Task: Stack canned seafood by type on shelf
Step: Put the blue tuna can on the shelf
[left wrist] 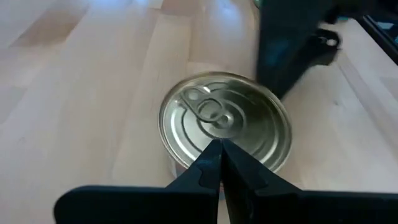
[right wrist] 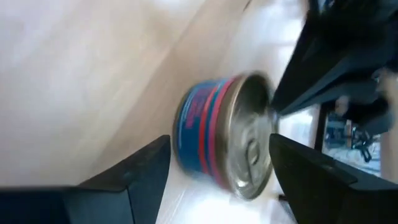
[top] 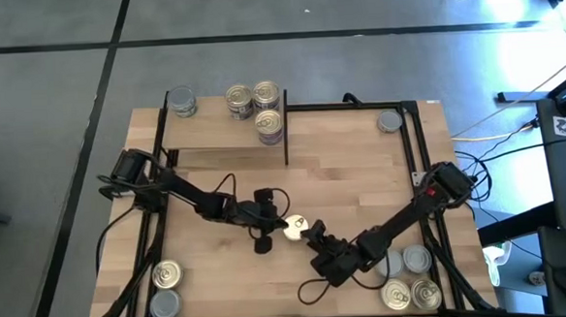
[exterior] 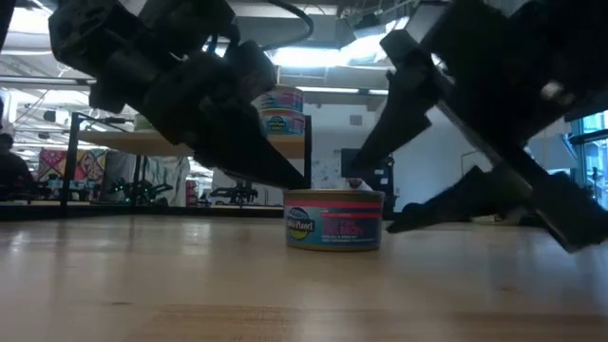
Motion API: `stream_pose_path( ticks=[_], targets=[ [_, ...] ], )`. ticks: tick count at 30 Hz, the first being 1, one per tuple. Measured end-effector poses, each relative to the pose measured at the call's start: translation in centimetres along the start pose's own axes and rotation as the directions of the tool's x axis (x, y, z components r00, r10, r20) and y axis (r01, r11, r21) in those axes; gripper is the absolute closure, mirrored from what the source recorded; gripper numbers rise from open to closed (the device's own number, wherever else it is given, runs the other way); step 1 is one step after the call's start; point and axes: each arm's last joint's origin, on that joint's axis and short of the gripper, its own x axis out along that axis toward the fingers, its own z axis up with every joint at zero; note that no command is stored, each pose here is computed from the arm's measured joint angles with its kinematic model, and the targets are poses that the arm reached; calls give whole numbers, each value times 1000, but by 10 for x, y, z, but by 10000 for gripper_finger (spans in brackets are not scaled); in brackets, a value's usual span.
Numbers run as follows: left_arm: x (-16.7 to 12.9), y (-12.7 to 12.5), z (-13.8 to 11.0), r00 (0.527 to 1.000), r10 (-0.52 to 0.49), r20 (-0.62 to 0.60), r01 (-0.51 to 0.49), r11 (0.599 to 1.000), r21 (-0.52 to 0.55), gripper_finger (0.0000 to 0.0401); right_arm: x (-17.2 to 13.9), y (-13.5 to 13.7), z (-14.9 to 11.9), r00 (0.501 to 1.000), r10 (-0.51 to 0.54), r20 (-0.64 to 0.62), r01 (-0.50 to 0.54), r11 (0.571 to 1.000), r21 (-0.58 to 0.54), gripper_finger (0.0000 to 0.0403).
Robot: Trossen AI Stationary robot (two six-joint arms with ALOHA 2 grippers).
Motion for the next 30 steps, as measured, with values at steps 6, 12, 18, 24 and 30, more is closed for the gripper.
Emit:
stream_pose_path(
  ticks=[6, 12, 18, 24, 30],
  targets=[
    [-1, 1, 2, 1000, 7, 12, -8, 999, 41, 393, 2, -2, -1, 1000, 2, -6, -1, 1000, 27, 130],
    [6, 10, -2, 999, 34, 4, -34, 998, 54, 393, 11, -9, -5, 998, 59, 4, -59, 997, 55, 130],
    [8, 18, -1, 998, 65, 6, -65, 998, -6, 393, 18, -15, -9, 997, 72, -8, -72, 995, 72, 130],
    [7, 29, -4, 995, 98, 31, -93, 987, -131, 393, 27, -12, -14, 998, 47, -52, -44, 998, 53, 130],
    [4, 37, -9, 992, 118, 37, -109, 975, -194, 393, 31, -13, -16, 997, -3, -83, 6, 999, 38, 130]
  ],
)
